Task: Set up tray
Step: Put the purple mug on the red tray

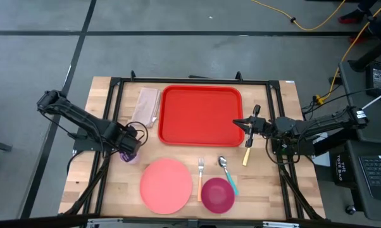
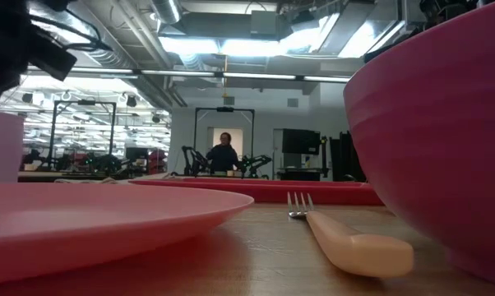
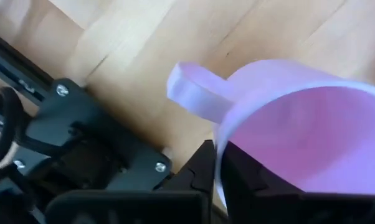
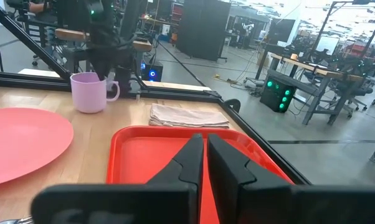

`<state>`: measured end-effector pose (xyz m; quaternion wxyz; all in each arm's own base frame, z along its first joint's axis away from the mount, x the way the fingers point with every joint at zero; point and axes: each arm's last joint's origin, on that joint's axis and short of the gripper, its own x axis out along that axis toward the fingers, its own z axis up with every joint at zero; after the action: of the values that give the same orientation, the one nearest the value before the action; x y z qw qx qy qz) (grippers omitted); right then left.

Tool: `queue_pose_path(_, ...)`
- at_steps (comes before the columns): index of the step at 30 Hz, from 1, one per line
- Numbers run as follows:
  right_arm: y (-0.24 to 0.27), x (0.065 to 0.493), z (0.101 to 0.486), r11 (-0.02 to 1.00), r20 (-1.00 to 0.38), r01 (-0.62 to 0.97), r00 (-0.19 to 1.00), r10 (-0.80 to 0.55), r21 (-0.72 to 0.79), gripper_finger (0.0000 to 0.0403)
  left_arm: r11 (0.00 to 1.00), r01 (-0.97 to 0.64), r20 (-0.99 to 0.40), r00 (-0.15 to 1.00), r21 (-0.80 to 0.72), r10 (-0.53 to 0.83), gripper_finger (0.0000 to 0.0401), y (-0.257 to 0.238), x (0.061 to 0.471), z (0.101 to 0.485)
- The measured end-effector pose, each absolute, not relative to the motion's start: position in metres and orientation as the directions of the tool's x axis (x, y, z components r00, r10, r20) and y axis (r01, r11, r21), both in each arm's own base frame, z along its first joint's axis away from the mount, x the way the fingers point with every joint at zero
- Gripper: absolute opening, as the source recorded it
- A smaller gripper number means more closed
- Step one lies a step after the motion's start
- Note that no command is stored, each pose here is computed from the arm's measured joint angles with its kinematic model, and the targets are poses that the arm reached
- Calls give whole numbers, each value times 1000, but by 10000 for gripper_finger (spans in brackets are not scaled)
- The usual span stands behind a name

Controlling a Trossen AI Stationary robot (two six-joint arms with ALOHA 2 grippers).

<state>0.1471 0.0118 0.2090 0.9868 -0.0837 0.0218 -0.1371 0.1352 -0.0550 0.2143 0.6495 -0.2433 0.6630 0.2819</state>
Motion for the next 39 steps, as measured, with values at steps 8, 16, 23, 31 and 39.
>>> queue_pose_path(8, 12, 147, 209, 948, -20, 267, 961, -274, -171, 28, 606, -793, -997, 83, -64, 3, 4, -49, 121, 229)
queue_pose_path(16, 12, 147, 209, 948, -21, 267, 961, -274, -171, 28, 542, -823, -973, 227, -170, 40, 3, -42, 111, 241)
queue_pose_path(23, 12, 147, 209, 948, -21, 267, 961, -274, -171, 28, 501, -842, -966, 255, -199, 45, 3, -40, 108, 243)
queue_pose_path(31, 12, 147, 210, 949, -11, 268, 962, -274, -167, 28, 522, -814, -934, 346, -255, 84, 3, -43, 120, 244)
queue_pose_path(39, 12, 147, 215, 944, 35, 281, 960, -279, -171, 28, 531, -792, -874, 451, -300, 179, 3, -29, 136, 248)
